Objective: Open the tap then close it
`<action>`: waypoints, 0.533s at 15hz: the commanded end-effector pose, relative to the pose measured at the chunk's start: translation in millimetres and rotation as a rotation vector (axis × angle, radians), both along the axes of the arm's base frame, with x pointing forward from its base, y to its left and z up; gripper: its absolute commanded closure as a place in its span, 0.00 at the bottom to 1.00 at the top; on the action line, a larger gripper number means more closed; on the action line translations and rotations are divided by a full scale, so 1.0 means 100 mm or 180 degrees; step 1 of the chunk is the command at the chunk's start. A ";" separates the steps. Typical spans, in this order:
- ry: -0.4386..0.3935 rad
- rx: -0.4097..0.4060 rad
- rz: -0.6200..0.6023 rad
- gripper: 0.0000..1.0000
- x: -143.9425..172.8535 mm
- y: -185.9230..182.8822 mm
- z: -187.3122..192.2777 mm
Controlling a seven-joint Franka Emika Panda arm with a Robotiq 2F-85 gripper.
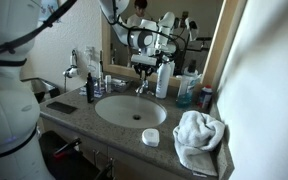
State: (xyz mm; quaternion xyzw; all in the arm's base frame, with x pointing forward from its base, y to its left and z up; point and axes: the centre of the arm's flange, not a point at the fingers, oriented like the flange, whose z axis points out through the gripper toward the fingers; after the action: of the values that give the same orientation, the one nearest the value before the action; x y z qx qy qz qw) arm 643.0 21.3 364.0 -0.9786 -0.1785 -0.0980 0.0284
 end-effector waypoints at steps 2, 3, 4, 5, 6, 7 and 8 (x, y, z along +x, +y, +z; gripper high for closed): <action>0.0399 -0.0019 -0.0121 0.92 -0.51 -0.19 0.09; 0.0430 0.0007 -0.0124 0.92 -0.53 -0.20 0.05; 0.0462 -0.0010 -0.0158 0.92 -0.55 -0.21 0.02; 0.0501 -0.0009 -0.0188 0.92 -0.57 -0.22 -0.02; 0.0531 -0.0026 -0.0195 0.92 -0.59 -0.23 -0.05; 0.0553 -0.0026 -0.0211 0.92 -0.60 -0.25 -0.07; 0.0558 -0.0018 -0.0231 0.92 -0.61 -0.25 -0.08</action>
State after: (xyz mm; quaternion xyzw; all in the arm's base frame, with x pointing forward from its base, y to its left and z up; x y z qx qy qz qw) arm 637.1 15.7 351.6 -0.9836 -0.1557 -0.0851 0.0315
